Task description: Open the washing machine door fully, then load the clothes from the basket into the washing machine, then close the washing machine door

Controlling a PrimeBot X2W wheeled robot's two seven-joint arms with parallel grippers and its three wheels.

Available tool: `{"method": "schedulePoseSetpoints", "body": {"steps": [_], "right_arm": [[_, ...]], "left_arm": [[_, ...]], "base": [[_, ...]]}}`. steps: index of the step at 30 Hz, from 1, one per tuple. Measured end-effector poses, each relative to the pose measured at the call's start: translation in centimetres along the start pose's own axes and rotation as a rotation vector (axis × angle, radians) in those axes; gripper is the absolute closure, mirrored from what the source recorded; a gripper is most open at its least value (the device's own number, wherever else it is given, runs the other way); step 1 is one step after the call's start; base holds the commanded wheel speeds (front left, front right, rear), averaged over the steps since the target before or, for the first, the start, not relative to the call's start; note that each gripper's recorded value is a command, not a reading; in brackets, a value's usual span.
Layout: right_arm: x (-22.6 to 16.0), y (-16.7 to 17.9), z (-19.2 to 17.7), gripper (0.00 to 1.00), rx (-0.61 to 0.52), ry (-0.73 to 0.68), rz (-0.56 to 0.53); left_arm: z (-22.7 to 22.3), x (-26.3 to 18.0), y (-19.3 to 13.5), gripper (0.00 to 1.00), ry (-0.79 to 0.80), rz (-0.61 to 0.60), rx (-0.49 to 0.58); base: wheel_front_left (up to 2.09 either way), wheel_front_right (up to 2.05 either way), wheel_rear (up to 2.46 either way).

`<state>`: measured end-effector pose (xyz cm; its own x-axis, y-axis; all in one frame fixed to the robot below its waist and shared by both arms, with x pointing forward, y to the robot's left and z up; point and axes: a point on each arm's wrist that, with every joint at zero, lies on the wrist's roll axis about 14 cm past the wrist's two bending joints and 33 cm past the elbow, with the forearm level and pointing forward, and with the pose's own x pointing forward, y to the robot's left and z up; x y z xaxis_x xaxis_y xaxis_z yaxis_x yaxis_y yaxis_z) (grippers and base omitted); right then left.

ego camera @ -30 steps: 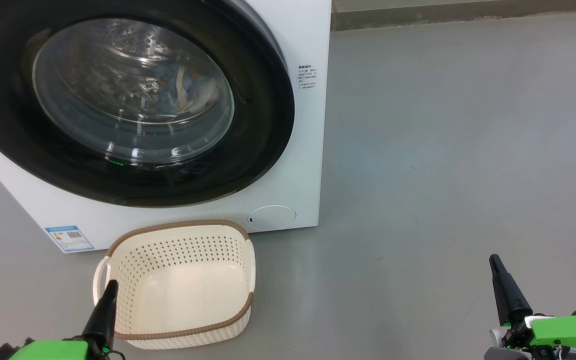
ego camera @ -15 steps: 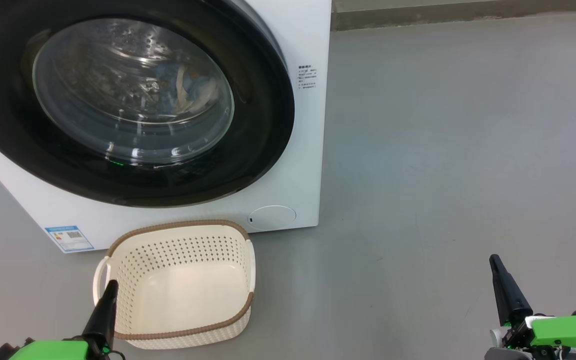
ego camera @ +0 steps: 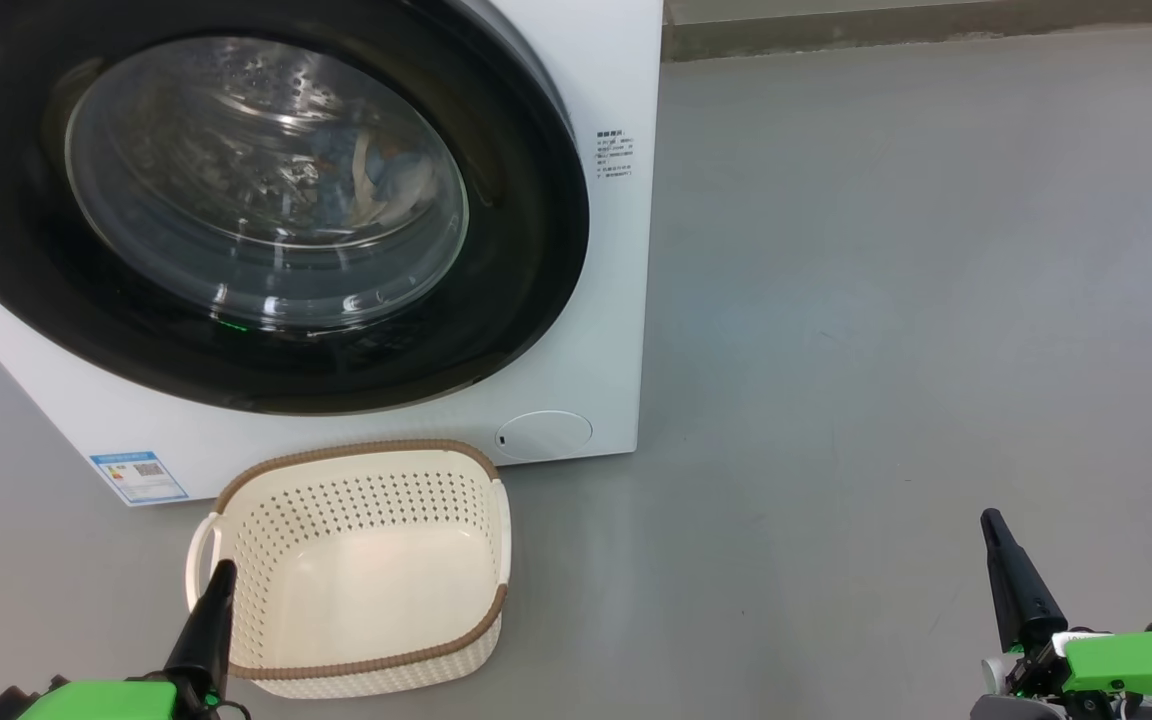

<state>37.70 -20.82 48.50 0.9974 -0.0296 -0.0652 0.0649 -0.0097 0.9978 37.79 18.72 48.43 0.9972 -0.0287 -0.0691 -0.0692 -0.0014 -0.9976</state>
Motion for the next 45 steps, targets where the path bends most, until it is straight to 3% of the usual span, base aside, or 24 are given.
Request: {"method": "schedulePoseSetpoints", "body": {"steps": [45], "right_arm": [[-0.01, 0.0, 0.15, 1.0, 0.001, -0.006, 0.0]], "left_arm": [[0.0, 0.0, 0.0, 1.0, 0.0, 0.0, 0.0]], "base": [[0.0, 0.0, 0.0]]}}
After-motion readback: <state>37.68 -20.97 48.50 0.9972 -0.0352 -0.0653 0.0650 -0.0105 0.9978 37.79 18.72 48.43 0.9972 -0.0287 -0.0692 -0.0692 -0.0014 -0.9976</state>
